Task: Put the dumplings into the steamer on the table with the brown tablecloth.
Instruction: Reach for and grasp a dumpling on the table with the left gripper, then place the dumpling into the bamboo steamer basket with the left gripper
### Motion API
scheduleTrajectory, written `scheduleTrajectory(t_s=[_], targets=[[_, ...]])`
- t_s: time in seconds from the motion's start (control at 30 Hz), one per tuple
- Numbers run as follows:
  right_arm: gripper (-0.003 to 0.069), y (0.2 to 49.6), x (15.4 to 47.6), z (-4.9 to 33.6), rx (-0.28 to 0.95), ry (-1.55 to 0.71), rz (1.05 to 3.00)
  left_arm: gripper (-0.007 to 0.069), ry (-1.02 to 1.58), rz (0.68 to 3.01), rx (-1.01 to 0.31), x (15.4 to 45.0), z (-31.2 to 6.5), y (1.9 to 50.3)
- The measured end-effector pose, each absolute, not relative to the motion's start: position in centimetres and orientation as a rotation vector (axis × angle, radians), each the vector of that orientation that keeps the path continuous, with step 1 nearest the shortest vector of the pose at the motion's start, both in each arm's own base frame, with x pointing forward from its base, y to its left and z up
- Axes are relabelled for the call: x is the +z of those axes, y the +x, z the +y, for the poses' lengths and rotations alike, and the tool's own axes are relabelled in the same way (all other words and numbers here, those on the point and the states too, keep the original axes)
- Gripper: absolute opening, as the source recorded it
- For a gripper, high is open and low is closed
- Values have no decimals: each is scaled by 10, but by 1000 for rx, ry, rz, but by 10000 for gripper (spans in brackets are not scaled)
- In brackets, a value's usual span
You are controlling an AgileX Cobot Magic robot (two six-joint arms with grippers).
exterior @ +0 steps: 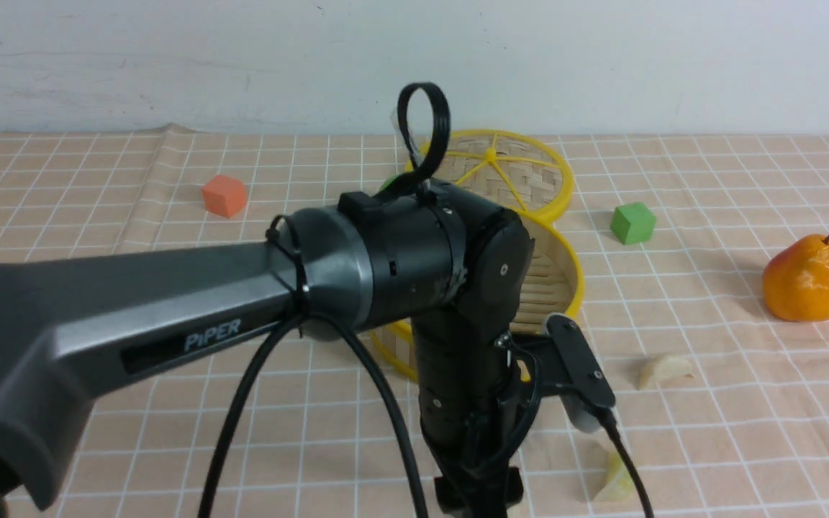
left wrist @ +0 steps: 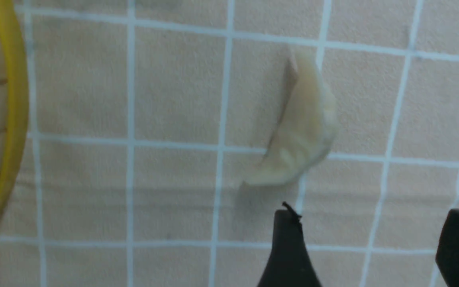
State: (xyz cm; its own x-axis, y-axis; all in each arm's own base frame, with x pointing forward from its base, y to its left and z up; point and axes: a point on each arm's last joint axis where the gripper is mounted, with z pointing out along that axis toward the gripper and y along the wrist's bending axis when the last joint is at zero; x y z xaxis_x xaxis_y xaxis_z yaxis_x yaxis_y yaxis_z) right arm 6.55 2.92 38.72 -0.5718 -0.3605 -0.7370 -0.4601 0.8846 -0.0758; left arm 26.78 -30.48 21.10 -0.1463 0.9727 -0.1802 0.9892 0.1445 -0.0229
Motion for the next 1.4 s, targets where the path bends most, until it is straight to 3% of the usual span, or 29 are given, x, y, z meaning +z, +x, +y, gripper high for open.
scheduleTrajectory(t_s=[0.3,0.43,0.53,0.63,0.83,0.9,1.03,1.17,1.27,1.4], targets=[[42,64,386,29,155,-590,2255,448,2030,2181,-223,177,-318,278],[43,64,386,29,154,-591,2259,328,2027,2184,-221,172,-319,279],[45,64,386,29,154,-591,2259,161,1994,2216,-225,172,-319,279],[48,64,386,29,154,-591,2259,159,1926,2280,-230,177,-320,280],[48,65,386,29,158,-589,2248,162,1559,2371,-267,237,-333,301],[45,65,387,29,161,-587,2237,162,1304,2389,-305,272,-333,319],[44,66,389,31,174,-582,2215,162,912,2434,-367,300,-320,362],[44,67,389,31,182,-579,2206,162,730,2480,-368,285,-311,396],[43,68,389,32,182,-580,2207,162,632,2539,-331,248,-308,423],[43,71,388,34,180,-585,2223,162,610,2579,-273,222,-308,432]])
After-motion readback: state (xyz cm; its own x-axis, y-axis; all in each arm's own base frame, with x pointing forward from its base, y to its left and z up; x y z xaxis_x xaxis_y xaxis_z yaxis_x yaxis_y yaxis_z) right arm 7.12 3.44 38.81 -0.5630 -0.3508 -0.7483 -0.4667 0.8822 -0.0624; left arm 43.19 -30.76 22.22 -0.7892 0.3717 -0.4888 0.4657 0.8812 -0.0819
